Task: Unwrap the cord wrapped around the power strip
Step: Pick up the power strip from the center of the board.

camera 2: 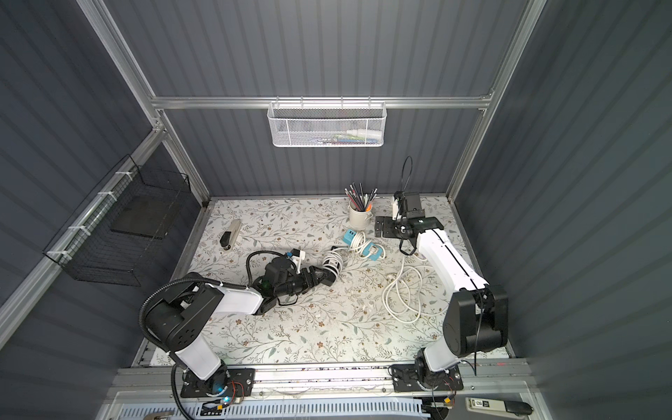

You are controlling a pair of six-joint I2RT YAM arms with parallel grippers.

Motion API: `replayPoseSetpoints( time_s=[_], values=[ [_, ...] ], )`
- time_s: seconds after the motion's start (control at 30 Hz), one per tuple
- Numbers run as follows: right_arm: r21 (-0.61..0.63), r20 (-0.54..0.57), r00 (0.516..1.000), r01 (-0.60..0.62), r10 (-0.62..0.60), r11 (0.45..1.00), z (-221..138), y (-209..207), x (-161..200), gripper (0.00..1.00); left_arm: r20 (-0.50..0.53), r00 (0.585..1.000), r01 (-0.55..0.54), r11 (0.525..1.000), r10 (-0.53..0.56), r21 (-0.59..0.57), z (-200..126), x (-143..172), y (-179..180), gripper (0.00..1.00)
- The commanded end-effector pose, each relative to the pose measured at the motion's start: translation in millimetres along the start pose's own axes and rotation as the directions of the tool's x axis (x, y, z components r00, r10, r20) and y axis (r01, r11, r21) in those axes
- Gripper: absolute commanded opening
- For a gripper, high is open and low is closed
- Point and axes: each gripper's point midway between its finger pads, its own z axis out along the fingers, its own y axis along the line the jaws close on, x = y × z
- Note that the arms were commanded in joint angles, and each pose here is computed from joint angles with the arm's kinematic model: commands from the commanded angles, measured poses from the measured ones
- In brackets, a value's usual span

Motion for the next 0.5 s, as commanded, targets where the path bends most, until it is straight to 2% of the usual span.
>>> replayPoseSetpoints(
  time_s=[0.0,0.17,0.47],
  values=[
    [-0.003,-0.001,1.000,-0.010,0.010,1.000,1.2,1.6,3.2,0.99,-0.018,1.000,-0.007,1.000,0.007,-0.007,8.9,5.3,2.5,0.75],
    [0.001,0.003,1.000,-0.007,0.007,1.000,-0.2,1.1,2.2,0.99,-0.014,1.000,0.003,1.000,-0.003,0.012,15.4,7.2,1.9,0.67],
    [-0.007,-0.004,1.000,-0.009,0.009,1.000,3.1,2.0,4.6,0.99,0.020,1.000,-0.005,0.999,0.004,0.043,15.9,0.9,-6.3,0.67]
  ],
)
